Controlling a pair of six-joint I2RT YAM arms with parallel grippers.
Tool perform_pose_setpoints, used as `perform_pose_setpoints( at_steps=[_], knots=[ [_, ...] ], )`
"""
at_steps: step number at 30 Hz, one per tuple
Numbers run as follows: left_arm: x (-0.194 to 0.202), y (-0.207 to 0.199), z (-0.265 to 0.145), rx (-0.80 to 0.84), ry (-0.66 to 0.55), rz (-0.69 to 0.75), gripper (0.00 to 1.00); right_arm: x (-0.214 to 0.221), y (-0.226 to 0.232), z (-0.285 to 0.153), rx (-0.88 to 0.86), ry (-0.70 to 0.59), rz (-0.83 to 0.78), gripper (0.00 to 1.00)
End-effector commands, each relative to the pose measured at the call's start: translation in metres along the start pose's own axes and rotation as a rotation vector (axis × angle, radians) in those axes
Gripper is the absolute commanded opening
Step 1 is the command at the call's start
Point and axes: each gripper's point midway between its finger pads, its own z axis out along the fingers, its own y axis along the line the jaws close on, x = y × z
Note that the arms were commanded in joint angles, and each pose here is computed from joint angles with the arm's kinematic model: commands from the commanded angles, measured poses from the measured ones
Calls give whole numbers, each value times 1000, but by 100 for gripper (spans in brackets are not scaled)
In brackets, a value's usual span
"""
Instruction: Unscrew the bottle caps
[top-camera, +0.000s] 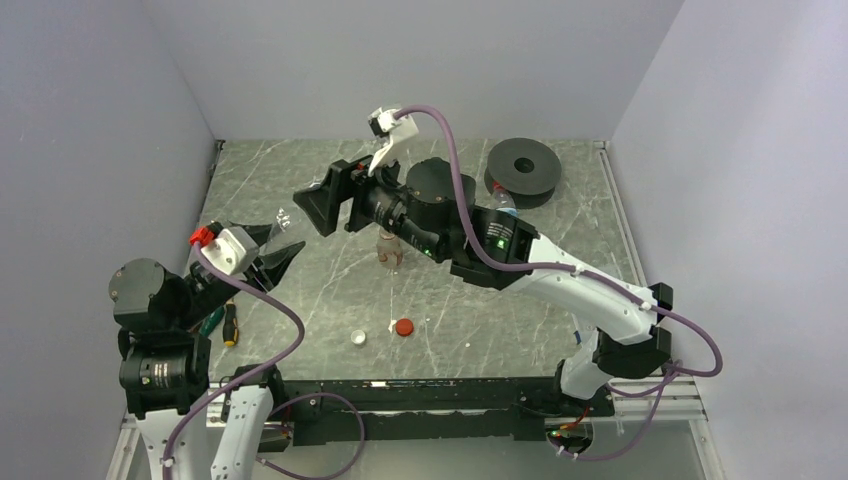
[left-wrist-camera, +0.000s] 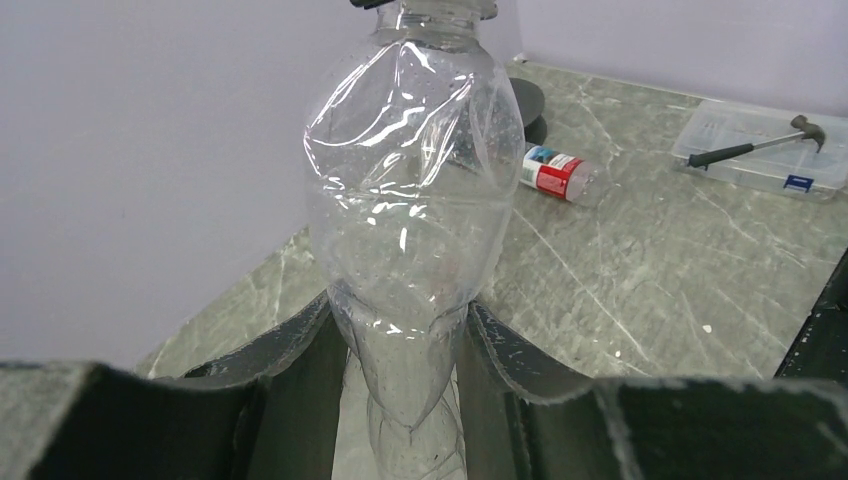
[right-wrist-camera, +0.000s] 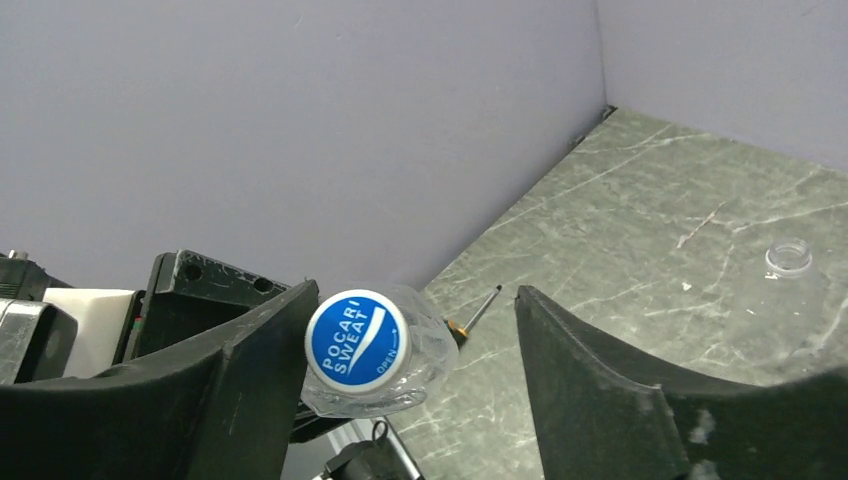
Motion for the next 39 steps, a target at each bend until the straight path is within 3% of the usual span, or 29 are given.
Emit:
perform_pose_setpoints(
  at_steps=[1, 8, 12, 15, 21, 24, 28, 31, 32, 35, 36, 37, 39],
  knots=[
    [3, 9, -1, -47, 7, 28, 0, -35, 14, -5, -24, -82, 43, 68],
    [6, 6, -1, -33, 12, 25, 0, -38, 16, -4, -34, -96, 41, 20],
    [5, 2, 0, -10, 10, 11, 0, -40, 19, -6, -53, -91, 12, 3],
    [-2, -14, 0, 77, -6, -36, 0, -46, 30, -13, -132, -95, -63, 0],
    [-36, -83, -15, 536, -68, -268, 2, -42, 87, -73, -612, -110, -250, 1],
    [-42, -87, -18, 572, -50, -371, 1, -42, 88, -90, -692, -105, -275, 1],
    [-43, -86, -18, 555, -55, -328, 0, -47, 73, -91, -679, -114, -267, 2],
    [-38, -84, -16, 538, -44, -321, 0, -49, 65, -86, -650, -115, -248, 11],
    [-37, -81, -15, 521, -45, -311, 0, -48, 61, -80, -617, -108, -239, 26],
    [-32, -72, -10, 447, -49, -258, 0, -44, 45, -55, -489, -73, -192, 84],
    [-30, -69, -9, 421, -51, -242, 0, -39, 40, -45, -444, -54, -180, 94],
    [-28, -65, -7, 398, -50, -232, 0, -39, 37, -40, -400, -48, -171, 99],
    [-24, -57, -4, 343, -51, -197, 0, -41, 32, -34, -315, -61, -145, 100]
  ],
)
